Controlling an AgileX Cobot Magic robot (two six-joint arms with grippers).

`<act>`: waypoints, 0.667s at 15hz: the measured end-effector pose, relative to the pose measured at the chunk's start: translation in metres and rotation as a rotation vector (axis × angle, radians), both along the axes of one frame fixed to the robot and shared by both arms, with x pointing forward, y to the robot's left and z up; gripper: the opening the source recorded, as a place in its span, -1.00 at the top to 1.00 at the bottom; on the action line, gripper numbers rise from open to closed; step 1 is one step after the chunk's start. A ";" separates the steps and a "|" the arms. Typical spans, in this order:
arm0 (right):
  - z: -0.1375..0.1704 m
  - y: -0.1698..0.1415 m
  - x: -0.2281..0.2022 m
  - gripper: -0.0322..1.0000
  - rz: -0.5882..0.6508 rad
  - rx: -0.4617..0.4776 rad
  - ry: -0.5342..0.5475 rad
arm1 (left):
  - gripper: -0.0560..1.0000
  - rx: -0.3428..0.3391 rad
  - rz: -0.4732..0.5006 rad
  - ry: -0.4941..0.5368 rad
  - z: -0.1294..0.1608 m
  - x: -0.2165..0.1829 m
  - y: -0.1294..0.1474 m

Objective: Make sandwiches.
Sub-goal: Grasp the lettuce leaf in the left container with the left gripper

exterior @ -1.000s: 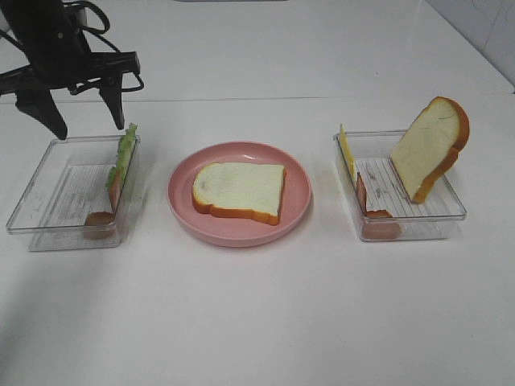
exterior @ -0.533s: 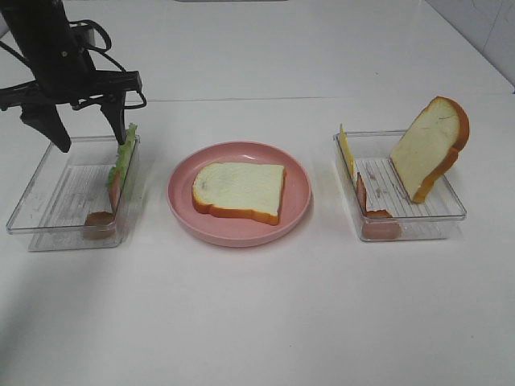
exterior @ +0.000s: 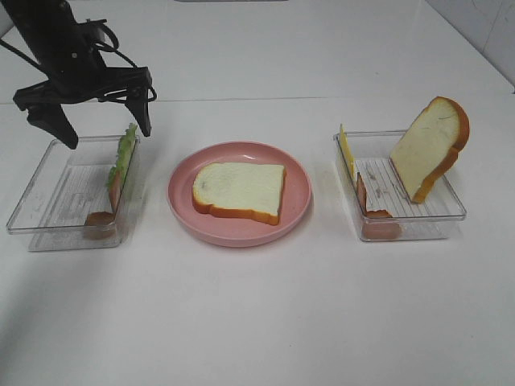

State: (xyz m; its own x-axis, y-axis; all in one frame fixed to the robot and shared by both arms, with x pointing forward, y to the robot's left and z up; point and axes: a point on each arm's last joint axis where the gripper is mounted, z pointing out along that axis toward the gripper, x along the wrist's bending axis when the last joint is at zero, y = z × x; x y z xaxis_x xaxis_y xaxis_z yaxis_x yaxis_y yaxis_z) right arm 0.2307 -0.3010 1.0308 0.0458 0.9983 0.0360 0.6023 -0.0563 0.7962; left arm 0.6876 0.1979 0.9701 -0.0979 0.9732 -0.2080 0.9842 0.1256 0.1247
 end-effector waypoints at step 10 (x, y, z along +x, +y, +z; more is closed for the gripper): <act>0.000 0.000 0.000 -0.87 0.000 0.000 0.000 | -0.80 -0.003 -0.156 0.029 -0.030 0.004 -0.004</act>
